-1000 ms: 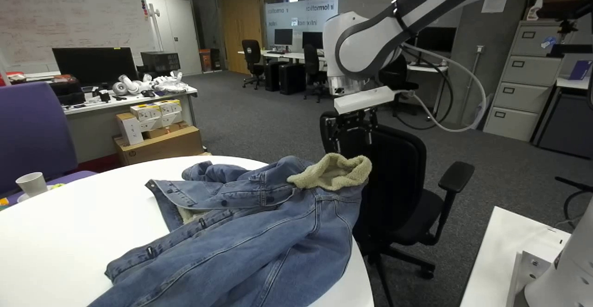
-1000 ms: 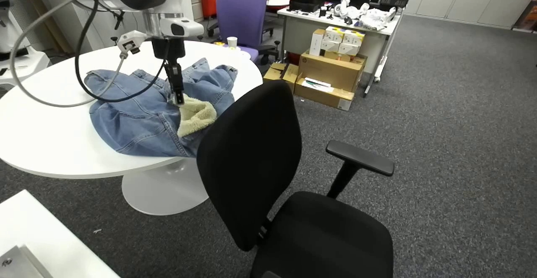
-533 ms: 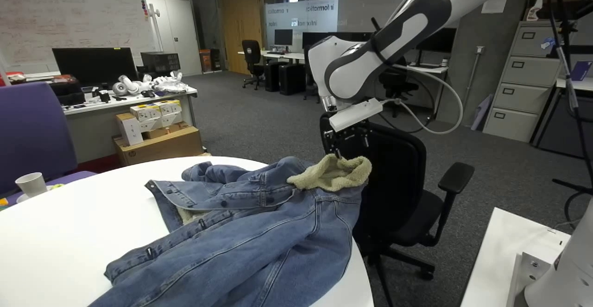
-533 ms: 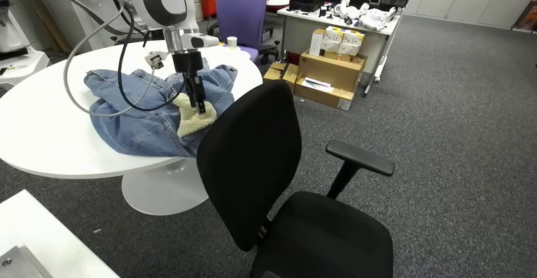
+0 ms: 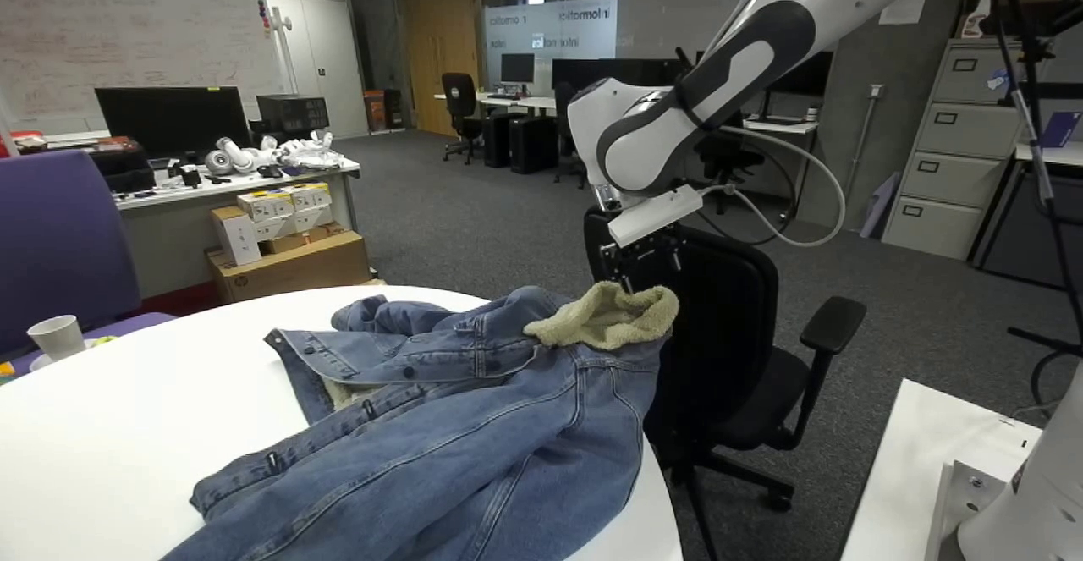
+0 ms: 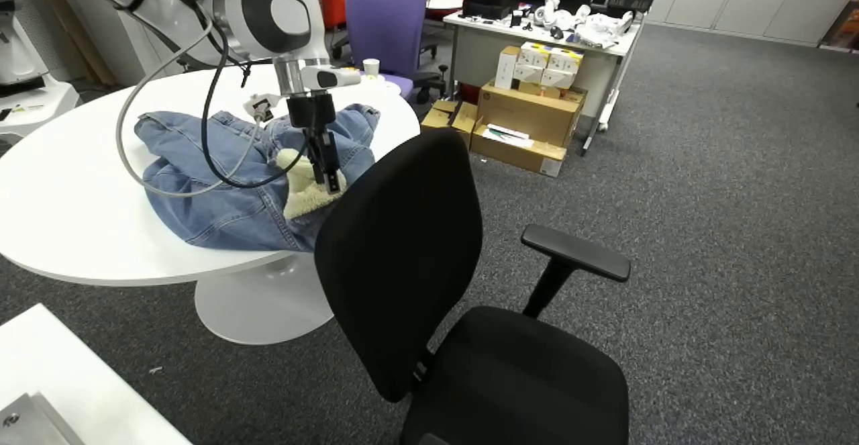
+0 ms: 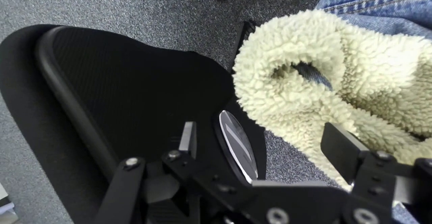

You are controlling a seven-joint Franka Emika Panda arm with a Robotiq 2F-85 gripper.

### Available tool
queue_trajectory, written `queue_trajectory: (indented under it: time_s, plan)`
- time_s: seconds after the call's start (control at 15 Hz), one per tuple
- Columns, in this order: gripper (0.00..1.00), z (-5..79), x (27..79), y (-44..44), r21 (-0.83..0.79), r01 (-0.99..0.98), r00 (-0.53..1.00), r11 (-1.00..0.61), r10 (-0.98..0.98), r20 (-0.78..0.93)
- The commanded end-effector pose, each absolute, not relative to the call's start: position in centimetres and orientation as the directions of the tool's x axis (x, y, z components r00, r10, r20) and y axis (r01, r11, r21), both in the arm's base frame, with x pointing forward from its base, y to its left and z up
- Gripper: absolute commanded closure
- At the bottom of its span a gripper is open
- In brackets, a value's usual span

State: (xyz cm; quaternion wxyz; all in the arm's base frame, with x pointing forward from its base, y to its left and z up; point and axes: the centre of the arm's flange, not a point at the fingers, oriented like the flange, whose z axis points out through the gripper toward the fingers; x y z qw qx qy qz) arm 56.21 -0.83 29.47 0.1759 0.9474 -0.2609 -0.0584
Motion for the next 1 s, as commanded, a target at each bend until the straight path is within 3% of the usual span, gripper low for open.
queue_trajectory:
  time_s: [0.0,0.93]
  plan:
    - [0.0,30.2,55.6,0.5,0.37,-0.453,0.868,-0.811,-0.496,-0.025]
    - [0.0,27.6,55.2,2.0,0.395,-0.409,0.882,-0.823,-0.468,-0.061]
